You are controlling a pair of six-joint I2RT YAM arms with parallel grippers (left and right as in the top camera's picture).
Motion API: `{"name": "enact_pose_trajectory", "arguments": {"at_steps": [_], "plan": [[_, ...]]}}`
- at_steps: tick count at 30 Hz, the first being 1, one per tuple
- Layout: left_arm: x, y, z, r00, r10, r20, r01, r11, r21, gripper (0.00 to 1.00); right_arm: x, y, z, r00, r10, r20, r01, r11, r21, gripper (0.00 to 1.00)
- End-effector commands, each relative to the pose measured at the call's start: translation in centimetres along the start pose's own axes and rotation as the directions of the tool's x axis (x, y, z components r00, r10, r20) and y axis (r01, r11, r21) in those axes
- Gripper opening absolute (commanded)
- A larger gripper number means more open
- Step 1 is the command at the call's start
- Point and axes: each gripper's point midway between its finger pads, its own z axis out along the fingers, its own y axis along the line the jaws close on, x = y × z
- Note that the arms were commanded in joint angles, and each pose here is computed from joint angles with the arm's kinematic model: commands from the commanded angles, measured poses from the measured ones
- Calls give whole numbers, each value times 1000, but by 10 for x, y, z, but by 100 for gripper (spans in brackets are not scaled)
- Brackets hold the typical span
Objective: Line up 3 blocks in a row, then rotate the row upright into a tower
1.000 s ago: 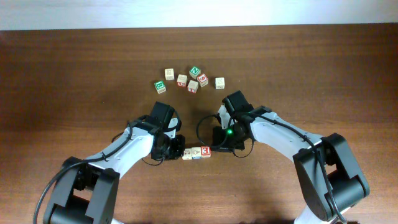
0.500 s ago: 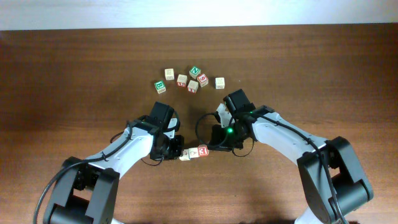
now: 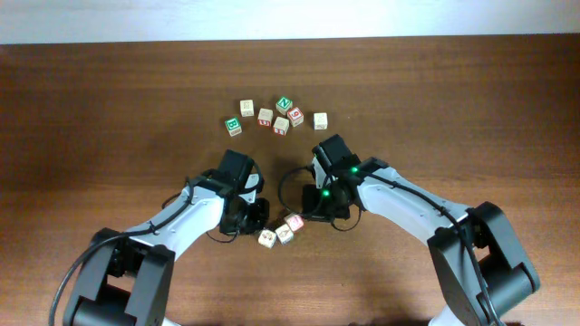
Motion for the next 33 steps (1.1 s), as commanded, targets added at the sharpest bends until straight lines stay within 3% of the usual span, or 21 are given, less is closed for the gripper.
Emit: {"name": "enact_pose_trajectory", "arguments": {"at_steps": [1,4,7,10,14,16,19,23,28,33], "plan": [[-1,-8,0,1000,14,-7,-14,999,34,0,-9,1,-2,999,5,43,-6,1000,29,10],[-7,-9,-3,1000,20,9,-20,999,28,0,-9,2,-3,999,5,41,-6,1000,24,13],[-20,-12,-9,998,33,44,-34,999,17,0,-6,25,-11,999,-38,0,38,997,-72,13],[-62,-9,-34,984,48,169,-38,997,-63,0,1,37,-20,997,-54,-47,50,995,-82,17],[-117,27,-84,941,-19,338,79,983,-164,0,18,47,-10,992,-108,-68,106,994,-42,32],[-134,66,-105,898,-150,413,225,964,-139,0,35,48,1,992,-100,-71,104,993,61,37],[-140,100,-119,861,-231,453,318,940,-126,0,49,51,11,991,-108,-74,116,986,118,35],[-139,119,-126,840,-275,467,369,922,-120,0,64,54,19,989,-112,-97,127,980,153,17],[-139,118,-126,842,-274,465,366,923,-120,0,67,42,32,992,-54,-115,77,976,204,12],[-139,117,-125,842,-277,463,366,924,-113,0,45,45,31,997,-57,-54,66,980,188,12]]}}
